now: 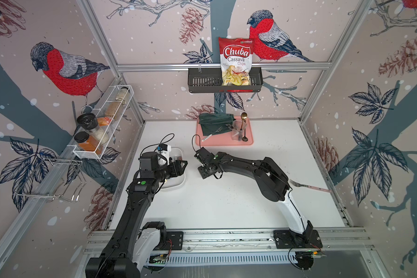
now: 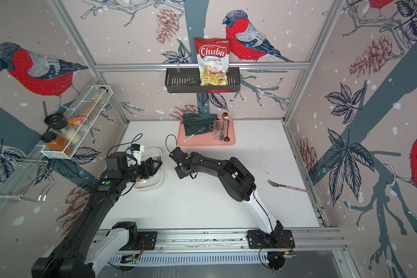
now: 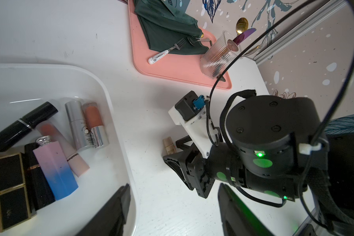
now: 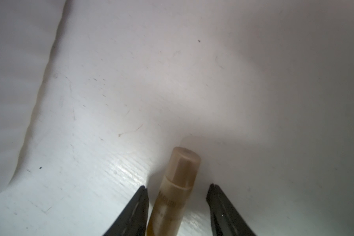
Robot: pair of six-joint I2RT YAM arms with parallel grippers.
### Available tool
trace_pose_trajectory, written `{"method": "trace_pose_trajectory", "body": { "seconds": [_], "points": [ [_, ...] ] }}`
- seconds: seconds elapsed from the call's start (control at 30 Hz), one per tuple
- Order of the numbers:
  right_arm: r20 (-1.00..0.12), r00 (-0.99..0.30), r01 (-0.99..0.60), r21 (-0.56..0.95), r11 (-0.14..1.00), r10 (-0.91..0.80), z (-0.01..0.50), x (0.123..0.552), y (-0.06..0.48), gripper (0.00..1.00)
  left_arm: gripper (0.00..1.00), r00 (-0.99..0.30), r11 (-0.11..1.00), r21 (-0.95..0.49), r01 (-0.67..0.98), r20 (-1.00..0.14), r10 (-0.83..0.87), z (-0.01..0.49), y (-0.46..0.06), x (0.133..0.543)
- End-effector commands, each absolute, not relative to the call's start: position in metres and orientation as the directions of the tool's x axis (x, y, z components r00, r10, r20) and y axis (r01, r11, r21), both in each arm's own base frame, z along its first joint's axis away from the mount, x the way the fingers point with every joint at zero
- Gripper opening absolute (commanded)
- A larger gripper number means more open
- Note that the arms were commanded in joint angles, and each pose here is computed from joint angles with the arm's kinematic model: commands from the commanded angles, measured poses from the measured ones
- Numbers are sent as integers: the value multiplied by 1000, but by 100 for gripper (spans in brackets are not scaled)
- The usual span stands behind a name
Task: Put the lipstick into the storage box
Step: Pick up the lipstick at the center of the board.
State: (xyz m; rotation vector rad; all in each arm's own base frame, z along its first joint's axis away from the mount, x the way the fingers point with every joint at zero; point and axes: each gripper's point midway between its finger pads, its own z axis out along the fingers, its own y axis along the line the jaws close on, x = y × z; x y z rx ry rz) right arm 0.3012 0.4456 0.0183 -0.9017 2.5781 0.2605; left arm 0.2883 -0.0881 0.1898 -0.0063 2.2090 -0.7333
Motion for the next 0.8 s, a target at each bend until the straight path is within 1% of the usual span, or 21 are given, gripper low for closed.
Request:
{"method": "trace_pose_trajectory", "body": {
  "seconds": [0.0,0.23,0.4,0.5,0.6,0.7,0.77],
  "points": [
    [-332,-733,-625,-14,780,-593,1,288,425,50,72,-657,829,-494,261,-721,-222,197,-89,292],
    [-315,-738,-617,-41,786,-596,-2,284,419,41,72,-656,833,-490,256,-721,-223,196,-88,293],
    [-318,-738,-618,-35,785,-595,0,281,418,29,72,-660,834,-491,252,-717,-224,195,-88,293],
    [-341,-738,-613,-21,790,-582,7,283,418,26,72,-658,836,-489,249,-719,-224,195,-87,293],
    [-388,-744,-608,57,792,-543,22,286,418,24,72,-659,830,-499,249,-715,-233,197,-88,292],
    [-463,-751,-611,215,762,-472,51,290,417,23,72,-659,799,-538,269,-708,-255,204,-95,291],
    [-524,-742,-625,315,714,-419,78,292,416,23,72,-659,763,-579,287,-698,-282,210,-101,290]
  ]
}}
